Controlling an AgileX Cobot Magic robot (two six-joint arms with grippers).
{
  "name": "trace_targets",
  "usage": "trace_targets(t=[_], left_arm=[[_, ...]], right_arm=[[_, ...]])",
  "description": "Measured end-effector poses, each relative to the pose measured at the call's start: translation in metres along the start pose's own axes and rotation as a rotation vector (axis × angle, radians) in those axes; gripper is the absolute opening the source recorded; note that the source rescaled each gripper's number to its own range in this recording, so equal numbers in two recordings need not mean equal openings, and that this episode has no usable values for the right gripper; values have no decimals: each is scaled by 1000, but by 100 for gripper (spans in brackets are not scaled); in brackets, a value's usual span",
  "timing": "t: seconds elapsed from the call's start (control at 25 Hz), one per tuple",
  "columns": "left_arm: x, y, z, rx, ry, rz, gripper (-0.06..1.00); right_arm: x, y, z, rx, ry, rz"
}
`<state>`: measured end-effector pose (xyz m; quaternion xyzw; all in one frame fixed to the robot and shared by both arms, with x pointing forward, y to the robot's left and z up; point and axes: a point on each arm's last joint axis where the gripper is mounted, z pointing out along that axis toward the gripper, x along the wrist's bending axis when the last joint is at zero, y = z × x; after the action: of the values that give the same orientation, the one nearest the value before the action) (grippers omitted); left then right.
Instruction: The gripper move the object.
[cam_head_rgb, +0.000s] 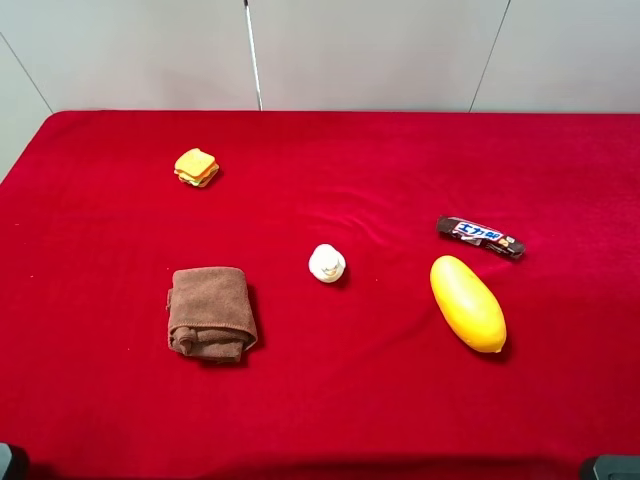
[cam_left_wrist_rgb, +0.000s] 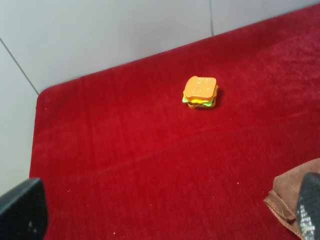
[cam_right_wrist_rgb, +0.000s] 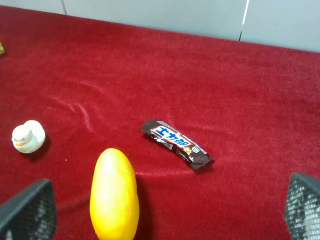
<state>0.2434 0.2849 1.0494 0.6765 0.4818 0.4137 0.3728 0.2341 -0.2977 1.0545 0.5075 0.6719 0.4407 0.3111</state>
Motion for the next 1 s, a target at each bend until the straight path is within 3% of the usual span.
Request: trace_targets(t=[1.0], left_arm=[[0, 0, 0, 0, 0, 0, 100]], right_arm=[[0, 0, 0, 0, 1, 0]])
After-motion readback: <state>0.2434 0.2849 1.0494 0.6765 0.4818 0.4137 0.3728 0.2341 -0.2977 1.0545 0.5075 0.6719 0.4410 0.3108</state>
